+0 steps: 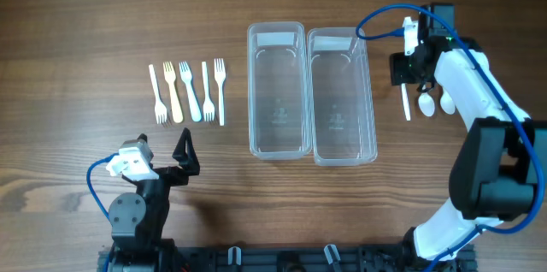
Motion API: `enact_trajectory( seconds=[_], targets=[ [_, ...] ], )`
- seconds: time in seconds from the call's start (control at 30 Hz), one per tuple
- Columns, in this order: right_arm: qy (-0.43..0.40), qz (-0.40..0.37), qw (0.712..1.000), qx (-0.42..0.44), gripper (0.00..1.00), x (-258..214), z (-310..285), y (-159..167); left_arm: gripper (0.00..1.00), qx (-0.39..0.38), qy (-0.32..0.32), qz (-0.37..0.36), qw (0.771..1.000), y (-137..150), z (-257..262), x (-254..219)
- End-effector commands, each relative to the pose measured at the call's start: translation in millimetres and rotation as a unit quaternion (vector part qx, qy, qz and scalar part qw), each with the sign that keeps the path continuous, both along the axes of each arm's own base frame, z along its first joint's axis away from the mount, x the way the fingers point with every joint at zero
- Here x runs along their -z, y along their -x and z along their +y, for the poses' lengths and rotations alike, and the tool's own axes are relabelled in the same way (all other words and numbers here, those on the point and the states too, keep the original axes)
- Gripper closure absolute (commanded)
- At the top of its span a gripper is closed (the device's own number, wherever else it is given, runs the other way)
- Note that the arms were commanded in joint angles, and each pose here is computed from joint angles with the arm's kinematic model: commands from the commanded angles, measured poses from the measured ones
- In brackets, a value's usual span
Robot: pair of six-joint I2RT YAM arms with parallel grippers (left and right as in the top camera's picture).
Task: Pack container
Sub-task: 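Move the right gripper over the leftmost white spoon, then grasp the white spoon with the right gripper and lift it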
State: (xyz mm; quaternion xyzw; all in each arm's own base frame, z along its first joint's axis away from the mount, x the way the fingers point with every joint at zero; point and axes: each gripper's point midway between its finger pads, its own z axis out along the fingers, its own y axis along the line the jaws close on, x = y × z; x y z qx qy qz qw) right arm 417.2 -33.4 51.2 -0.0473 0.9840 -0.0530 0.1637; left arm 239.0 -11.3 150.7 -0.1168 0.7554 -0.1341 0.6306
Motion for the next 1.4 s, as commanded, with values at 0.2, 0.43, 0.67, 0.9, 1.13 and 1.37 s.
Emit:
enact_trajectory(
  seconds=[0.2, 0.43, 0.67, 0.9, 1.13, 1.37],
  targets=[
    [0.001, 0.045, 0.999, 0.018, 0.51, 37, -14, 4, 0.00, 0.002, -0.012, -0.004, 1.000, 0, 0, 0],
    [-0.014, 0.064, 0.998, 0.027, 0.51, 51, -19, 10, 0.00, 0.002, -0.012, -0.004, 1.000, 0, 0, 0],
    [-0.020, 0.065, 0.997, 0.026, 0.51, 54, -18, 10, 0.00, 0.002, -0.012, -0.004, 1.000, 0, 0, 0],
    [-0.043, 0.061, 0.997, 0.003, 0.50, 54, -8, 8, 0.00, 0.002, -0.012, -0.004, 1.000, 0, 0, 0],
    [-0.044, 0.058, 0.997, 0.003, 0.51, 54, -7, 6, 0.00, 0.002, -0.012, -0.004, 1.000, 0, 0, 0],
    [-0.042, 0.067, 0.997, -0.005, 0.52, 65, -7, 7, 0.00, 0.002, -0.012, -0.004, 1.000, 0, 0, 0]
  ],
)
